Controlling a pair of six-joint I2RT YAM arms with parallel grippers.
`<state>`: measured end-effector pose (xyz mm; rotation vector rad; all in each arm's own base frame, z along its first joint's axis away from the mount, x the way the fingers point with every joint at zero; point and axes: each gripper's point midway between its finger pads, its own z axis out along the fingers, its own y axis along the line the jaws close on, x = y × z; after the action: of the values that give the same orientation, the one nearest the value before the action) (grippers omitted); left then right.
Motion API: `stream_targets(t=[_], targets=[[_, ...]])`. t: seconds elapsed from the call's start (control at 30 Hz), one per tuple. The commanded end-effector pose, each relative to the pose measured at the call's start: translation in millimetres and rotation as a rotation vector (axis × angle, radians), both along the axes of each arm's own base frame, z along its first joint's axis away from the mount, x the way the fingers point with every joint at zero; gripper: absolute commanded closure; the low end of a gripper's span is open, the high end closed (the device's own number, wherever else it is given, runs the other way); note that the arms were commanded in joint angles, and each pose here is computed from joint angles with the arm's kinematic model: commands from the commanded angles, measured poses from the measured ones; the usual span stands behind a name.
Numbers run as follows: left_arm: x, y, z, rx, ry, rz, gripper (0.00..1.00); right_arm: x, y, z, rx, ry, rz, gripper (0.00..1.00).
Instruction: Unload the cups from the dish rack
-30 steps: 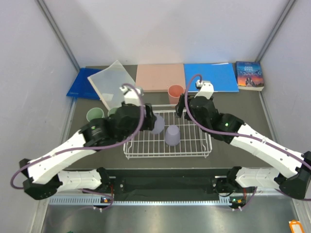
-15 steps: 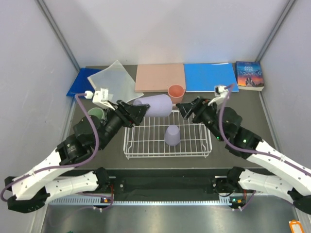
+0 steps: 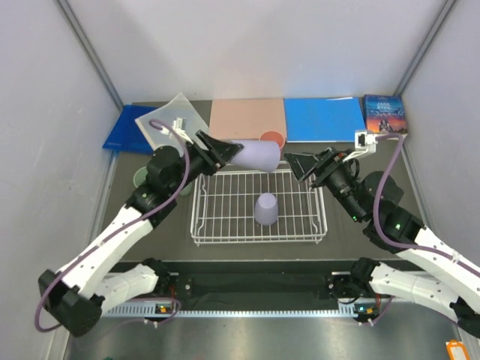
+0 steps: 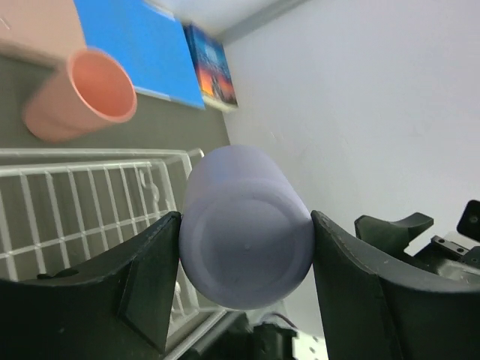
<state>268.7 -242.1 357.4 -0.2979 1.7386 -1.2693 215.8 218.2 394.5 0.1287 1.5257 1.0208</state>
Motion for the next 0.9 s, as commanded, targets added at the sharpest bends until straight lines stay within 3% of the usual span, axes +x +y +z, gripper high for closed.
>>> stream_targets(t=[0.0, 0.13, 0.4, 0.77, 0.87], targets=[[-16.2, -33.3, 42.5, -0.276, -0.069, -0.305, 1.0, -7.9, -4.4, 19.1, -0.022, -0.051, 0.027, 0.23], [-13.8, -40.6, 55.1, -0.39, -0.076, -0.358, 1.0, -1.9, -11.6, 22.8, -0.034, -0.063, 0.016, 0.23], [-10.5, -35.8, 51.2, -0.474, -0.077, -0.375, 1.0, 16.1, -28.3, 15.4, -0.078, -0.034, -0.028, 0.25], [-10.0, -43.4, 44.9, -0.472, -0.059, -0.422, 1.0, 17.6, 9.8, 16.0, -0.065, -0.067, 0.16, 0.27], [-8.5, -46.1, 41.9, -0.465, -0.052, -0.432, 1.0, 17.7, 29.5, 11.6, -0.07, -0.05, 0.248, 0.32]])
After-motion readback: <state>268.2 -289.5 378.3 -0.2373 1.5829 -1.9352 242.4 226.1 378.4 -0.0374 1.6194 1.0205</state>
